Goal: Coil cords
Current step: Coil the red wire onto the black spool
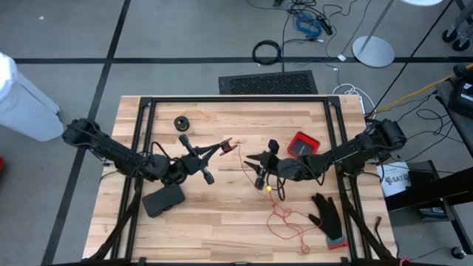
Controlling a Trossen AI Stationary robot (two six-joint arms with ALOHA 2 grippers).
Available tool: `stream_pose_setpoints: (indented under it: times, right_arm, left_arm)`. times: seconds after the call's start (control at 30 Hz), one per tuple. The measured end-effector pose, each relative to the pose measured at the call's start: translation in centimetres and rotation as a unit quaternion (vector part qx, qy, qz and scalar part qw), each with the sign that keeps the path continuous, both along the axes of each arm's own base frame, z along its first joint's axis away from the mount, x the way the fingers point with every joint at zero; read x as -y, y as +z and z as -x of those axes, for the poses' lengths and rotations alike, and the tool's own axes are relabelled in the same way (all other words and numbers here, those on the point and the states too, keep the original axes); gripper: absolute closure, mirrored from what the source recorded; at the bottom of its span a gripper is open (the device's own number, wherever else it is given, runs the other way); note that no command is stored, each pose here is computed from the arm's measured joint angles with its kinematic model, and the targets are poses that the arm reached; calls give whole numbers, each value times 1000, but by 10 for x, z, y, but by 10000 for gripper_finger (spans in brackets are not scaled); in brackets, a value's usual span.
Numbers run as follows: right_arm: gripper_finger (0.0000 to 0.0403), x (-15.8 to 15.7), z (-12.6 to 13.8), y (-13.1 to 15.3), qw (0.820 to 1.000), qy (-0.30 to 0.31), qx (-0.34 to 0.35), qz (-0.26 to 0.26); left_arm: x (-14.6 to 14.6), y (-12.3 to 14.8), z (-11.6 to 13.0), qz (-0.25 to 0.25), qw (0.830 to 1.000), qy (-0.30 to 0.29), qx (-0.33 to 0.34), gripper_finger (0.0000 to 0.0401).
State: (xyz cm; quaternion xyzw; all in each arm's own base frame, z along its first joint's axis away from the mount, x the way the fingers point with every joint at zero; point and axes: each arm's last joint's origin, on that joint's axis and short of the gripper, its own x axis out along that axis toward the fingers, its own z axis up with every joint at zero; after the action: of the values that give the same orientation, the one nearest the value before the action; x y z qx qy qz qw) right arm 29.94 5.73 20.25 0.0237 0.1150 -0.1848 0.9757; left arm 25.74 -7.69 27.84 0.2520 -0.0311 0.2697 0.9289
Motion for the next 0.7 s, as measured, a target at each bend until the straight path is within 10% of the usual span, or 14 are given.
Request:
stream_pose_setpoints:
  times: [0.7]
  right_arm:
    - [319, 12, -6, 6, 998, 41, 32, -31]
  left_arm:
    - [0, 0, 0, 0, 1000, -1, 0, 401]
